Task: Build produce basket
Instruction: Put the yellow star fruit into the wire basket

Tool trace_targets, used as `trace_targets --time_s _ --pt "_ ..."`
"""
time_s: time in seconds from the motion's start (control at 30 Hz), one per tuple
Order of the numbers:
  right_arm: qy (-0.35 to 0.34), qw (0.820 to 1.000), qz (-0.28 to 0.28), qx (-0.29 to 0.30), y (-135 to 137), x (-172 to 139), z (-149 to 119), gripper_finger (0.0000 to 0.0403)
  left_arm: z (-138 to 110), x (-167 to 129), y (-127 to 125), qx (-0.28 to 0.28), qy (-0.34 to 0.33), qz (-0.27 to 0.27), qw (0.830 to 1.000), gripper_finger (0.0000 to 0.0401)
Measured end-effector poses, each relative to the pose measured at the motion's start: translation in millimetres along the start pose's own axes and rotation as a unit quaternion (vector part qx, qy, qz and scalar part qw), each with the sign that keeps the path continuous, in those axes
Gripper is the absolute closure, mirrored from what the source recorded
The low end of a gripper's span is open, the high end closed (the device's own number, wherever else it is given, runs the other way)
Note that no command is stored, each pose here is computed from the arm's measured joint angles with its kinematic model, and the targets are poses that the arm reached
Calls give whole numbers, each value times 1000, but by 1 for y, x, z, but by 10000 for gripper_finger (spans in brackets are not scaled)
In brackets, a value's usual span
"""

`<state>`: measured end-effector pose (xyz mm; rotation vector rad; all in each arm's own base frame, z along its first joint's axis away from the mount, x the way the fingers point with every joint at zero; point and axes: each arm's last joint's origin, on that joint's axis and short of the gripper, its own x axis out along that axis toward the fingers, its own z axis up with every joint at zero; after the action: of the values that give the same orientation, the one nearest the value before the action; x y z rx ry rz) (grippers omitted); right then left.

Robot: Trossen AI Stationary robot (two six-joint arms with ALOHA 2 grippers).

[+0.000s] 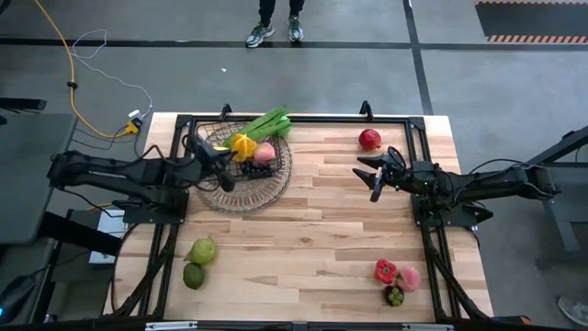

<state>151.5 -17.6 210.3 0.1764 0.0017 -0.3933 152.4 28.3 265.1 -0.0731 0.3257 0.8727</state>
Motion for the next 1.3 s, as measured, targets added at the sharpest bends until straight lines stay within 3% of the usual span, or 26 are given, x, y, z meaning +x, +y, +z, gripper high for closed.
trace_targets --time_s 0.47,1.03,1.3 --pt "2 1000 -1 -1 0 0 0 203 -20 -4 19 3 174 3 985 396" --pt "-4 1000 -19 10 -1 0 0 203 -22 8 39 -23 247 -21 968 396" --pt "-9 999 -40 11 -2 0 1 203 2 9 48 -17 249 -29 968 394"
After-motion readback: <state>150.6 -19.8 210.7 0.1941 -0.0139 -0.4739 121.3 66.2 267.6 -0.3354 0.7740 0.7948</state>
